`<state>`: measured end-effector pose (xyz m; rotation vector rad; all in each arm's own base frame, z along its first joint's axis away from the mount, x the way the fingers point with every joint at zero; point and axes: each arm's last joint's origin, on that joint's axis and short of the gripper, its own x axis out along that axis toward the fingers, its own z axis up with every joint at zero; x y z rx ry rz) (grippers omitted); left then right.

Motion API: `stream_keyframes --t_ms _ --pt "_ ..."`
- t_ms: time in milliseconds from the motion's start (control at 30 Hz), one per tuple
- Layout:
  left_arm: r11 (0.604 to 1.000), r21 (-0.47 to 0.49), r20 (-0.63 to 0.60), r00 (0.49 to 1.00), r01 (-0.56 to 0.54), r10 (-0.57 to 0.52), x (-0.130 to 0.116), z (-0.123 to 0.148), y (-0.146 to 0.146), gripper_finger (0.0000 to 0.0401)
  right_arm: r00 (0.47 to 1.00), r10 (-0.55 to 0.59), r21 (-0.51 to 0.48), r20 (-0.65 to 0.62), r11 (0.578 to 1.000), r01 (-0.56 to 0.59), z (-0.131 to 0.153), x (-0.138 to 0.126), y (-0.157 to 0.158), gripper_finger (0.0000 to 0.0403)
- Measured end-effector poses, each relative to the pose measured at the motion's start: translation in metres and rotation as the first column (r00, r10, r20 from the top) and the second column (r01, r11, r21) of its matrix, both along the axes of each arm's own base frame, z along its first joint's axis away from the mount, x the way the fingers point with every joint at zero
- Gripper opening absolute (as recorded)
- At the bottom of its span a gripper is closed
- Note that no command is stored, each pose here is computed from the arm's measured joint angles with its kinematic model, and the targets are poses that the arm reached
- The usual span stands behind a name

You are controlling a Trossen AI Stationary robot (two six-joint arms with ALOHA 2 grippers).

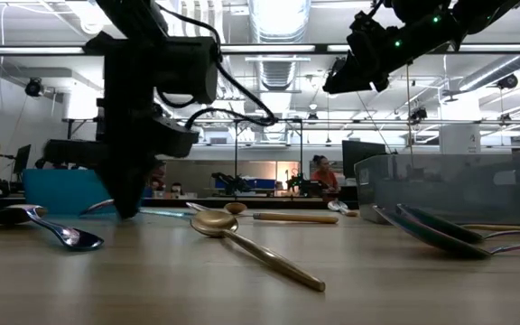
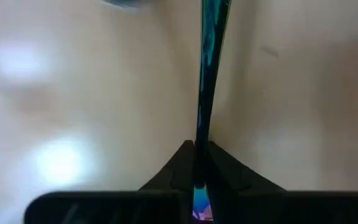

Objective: Sort silverware by color (type)
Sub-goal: Put the blue spoon into the blue bin

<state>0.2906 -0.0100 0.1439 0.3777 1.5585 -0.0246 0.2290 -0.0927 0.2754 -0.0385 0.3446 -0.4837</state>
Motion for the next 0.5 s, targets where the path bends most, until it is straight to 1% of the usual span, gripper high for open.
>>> stream_keyframes --t_ms 133,233,400,500 --pt "1.000 0.001 0.077 0.997 -0.003 0.003 -0.002 0.018 0.000 0.0004 1.000 -0.003 0.009 0.005 1.000 0.003 0.000 0.000 0.000 0.0128" --pt "1.000 0.004 0.169 0.986 -0.005 0.004 -0.002 0.033 0.000 0.0003 1.000 -0.008 0.020 0.018 1.000 0.008 0.001 0.000 0.000 0.0128" --pt "1.000 -0.004 0.323 0.946 -0.005 0.006 -0.009 0.064 0.001 0.0002 1.000 -0.014 0.035 0.028 0.999 0.013 0.001 0.000 0.000 0.0128" --pt "0.999 0.026 0.417 0.909 -0.019 0.007 -0.016 0.084 0.002 0.0002 0.999 -0.016 0.042 0.036 0.999 0.015 0.001 0.000 0.000 0.0128"
